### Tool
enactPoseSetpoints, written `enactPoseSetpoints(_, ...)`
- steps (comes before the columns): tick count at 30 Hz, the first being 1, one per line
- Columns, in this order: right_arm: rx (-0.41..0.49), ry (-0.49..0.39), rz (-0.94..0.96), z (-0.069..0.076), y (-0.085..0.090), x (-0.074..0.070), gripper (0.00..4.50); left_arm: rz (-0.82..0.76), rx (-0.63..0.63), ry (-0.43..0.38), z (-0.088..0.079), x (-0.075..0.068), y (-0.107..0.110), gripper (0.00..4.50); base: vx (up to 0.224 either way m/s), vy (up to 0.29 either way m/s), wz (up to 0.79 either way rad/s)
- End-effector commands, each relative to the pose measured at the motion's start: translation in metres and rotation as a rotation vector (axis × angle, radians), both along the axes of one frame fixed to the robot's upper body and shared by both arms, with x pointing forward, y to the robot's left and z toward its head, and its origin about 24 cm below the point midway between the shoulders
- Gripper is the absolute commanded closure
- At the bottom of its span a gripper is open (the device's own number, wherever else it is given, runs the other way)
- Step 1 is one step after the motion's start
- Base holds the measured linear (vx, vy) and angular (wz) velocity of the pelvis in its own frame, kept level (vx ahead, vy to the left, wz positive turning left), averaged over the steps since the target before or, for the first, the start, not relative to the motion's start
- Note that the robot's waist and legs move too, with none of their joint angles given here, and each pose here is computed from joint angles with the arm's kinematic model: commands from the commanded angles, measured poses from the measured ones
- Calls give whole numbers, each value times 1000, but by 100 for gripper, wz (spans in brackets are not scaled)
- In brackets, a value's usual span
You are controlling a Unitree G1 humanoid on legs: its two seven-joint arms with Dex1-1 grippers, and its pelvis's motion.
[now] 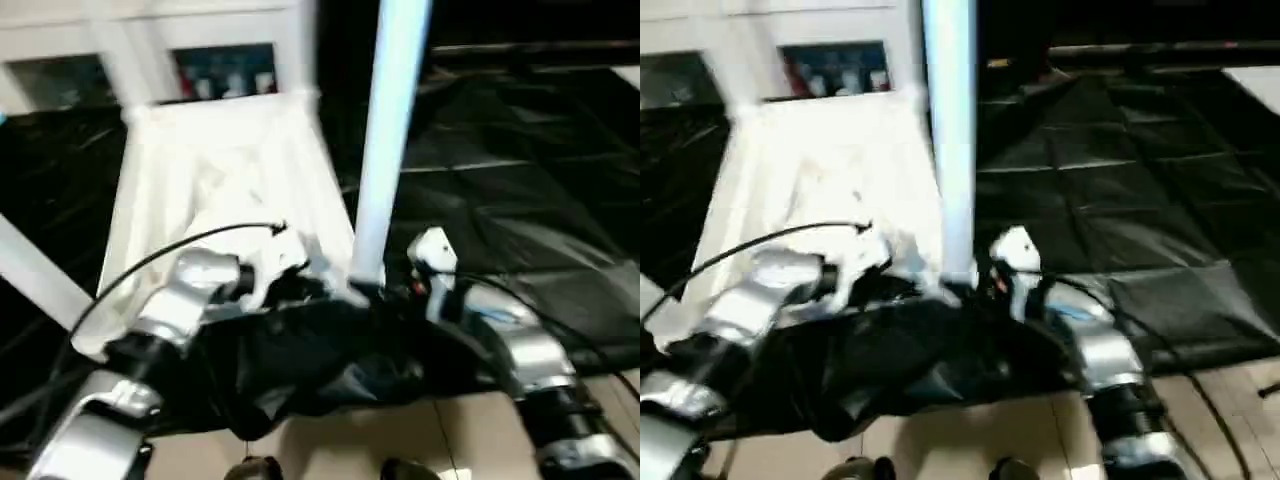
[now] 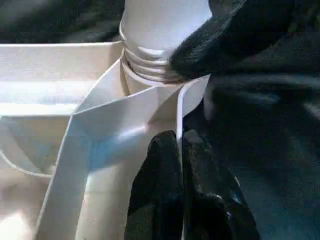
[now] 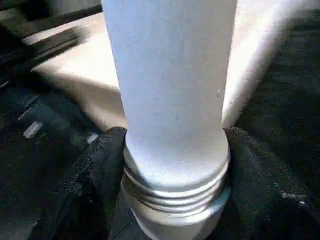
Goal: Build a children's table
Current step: Rotate leg to tighten
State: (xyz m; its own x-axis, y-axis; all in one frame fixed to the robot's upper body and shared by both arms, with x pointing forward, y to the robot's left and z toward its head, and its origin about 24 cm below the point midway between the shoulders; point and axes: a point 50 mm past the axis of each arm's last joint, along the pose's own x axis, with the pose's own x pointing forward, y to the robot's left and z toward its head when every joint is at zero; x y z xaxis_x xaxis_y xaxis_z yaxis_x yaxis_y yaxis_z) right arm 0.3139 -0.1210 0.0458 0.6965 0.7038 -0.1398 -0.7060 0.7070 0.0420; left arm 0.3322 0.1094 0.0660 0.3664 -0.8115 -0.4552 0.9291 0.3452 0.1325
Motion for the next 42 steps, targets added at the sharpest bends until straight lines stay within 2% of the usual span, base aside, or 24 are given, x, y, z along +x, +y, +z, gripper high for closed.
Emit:
enactPoseSetpoints(1,-4,88,-131,-17,5,1,178,81,-37,7,-5,3,-11,450,0,0,0)
enactPoseSetpoints(3,25,111,-189,-20,14,3,178,111,-58,7,-5,5,-20,450,0,0,0)
enactPoseSetpoints(4,35,128,-182,-22,28,3,178,121,-82,12,-5,5,-30,450,0,0,0)
enactPoseSetpoints(5,35,128,-180,-22,29,3,178,121,-84,12,-5,5,-31,450,0,0,0)
enactPoseSetpoints(8,60,103,-68,-17,49,-3,178,81,-101,26,-5,2,-43,450,0,0,0)
enactPoseSetpoints(10,84,87,-23,-14,54,-5,108,49,-97,36,-6,-1,-46,450,0,0,0)
enactPoseSetpoints(11,88,83,-16,-13,54,-5,108,43,-96,37,-6,-1,-46,450,0,0,0)
enactPoseSetpoints(13,103,65,34,-8,51,-6,96,-17,-75,55,-8,-6,-42,450,0,0,0)
enactPoseSetpoints(15,79,43,154,-1,40,-10,96,-89,-51,75,-9,-12,-31,450,0,0,0)
enactPoseSetpoints(16,79,43,154,-1,40,-10,96,-89,-51,75,-9,-12,-31,450,0,0,0)
enactPoseSetpoints(18,52,63,311,4,27,-20,96,-152,-24,87,-9,-17,-20,450,0,0,0)
enactPoseSetpoints(20,47,64,322,5,26,-20,96,-160,-21,89,-9,-17,-19,450,0,0,0)
enactPoseSetpoints(23,-14,65,423,13,5,-24,96,-277,7,128,-7,-26,-3,450,0,0,0)
enactPoseSetpoints(27,-76,68,490,15,-6,-26,96,-332,23,156,-5,-30,6,450,0,0,0)
enactPoseSetpoints(32,-98,59,516,19,-8,-25,96,-369,34,170,-3,-32,11,450,0,0,0)
enactPoseSetpoints(34,-95,60,522,19,-7,-25,129,-373,35,171,-3,-32,11,450,0,0,0)
enactPoseSetpoints(38,-90,72,549,17,-4,-28,136,-377,36,170,-3,-32,10,450,0,0,0)
enactPoseSetpoints(40,-86,78,554,16,-4,-29,165,-368,38,165,-3,-31,11,450,0,0,0)
enactPoseSetpoints(42,-80,85,543,13,-4,-31,171,-343,42,154,-3,-29,11,450,0,0,0)
